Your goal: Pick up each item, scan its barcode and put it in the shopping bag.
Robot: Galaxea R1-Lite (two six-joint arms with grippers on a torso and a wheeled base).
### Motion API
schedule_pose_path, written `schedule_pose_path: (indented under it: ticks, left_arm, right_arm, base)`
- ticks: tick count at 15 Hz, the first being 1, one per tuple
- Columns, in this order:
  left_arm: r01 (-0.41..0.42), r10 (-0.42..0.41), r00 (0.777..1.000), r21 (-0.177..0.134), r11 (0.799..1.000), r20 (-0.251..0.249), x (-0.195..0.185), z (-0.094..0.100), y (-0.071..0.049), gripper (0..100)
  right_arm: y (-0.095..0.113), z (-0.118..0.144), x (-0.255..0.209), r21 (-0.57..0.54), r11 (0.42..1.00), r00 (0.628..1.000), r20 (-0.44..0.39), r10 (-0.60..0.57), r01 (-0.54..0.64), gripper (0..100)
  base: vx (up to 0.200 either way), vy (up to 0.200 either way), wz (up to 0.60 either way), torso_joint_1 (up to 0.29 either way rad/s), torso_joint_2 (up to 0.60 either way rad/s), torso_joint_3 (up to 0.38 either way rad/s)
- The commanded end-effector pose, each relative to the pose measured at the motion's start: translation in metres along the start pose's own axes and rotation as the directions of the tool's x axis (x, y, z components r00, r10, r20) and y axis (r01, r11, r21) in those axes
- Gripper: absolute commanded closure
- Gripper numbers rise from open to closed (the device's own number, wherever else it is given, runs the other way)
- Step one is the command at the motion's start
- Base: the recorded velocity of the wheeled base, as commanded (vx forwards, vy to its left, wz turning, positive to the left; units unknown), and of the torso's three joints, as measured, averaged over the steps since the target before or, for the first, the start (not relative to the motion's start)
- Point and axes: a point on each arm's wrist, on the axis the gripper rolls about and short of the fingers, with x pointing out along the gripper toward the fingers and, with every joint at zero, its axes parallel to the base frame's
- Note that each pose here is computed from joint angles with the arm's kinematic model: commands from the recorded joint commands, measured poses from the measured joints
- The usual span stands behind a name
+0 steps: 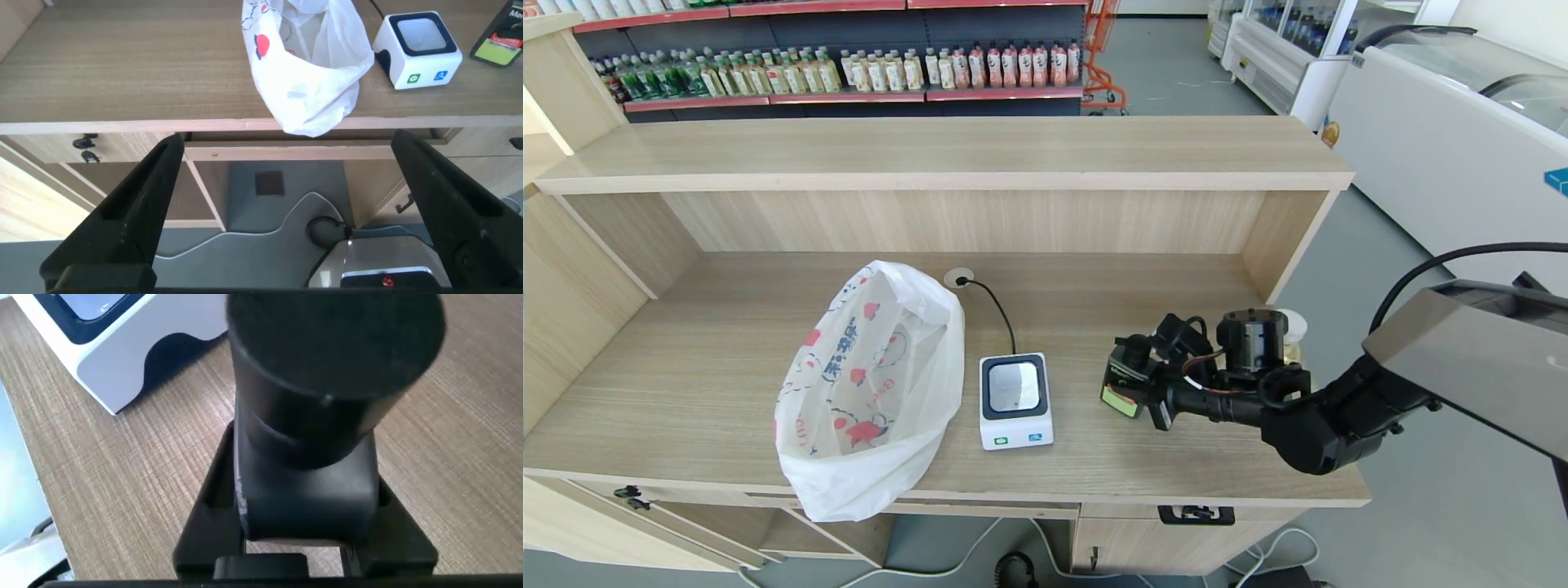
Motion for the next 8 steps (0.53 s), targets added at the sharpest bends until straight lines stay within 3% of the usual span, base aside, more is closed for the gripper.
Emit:
schedule_pose_path:
  ticks: [1,3,6,8]
  left_arm:
    - [-0.001,0.001,1.0,0.0,1.0,0.0,0.0,0.0,0.0,0]
    - [0.0,0.0,1.0,0.0,1.0,0.001,0.0,0.0,0.0,0]
    - [0.0,0.0,1.0,0.0,1.0,0.001,0.0,0.0,0.0,0]
    - [0.0,0.0,1.0,0.0,1.0,0.001,0.0,0.0,0.0,0]
  right_arm:
    - [0.0,-0.004,0.001,0.003,1.0,1.0,-0.01,0.001,-0.001,100]
    - [0.0,-0.002,-0.003,0.001,1.0,1.0,-0.003,-0.005,0.005,100]
    - [-0.006,0.028,-0.028,0.065,0.997,0.997,0.055,-0.046,0.042,100]
    - [-0.021,0.068,-0.065,0.119,0.987,0.98,0.153,-0.126,0.109,100]
  base:
    - [0.0,0.0,0.0,0.0,0.0,0.0]
    - [0.0,0.0,0.0,0.0,0.0,0.0]
    - [0.0,0.0,0.0,0.0,0.0,0.0]
    - [0.0,0.0,0.0,0.0,0.0,0.0]
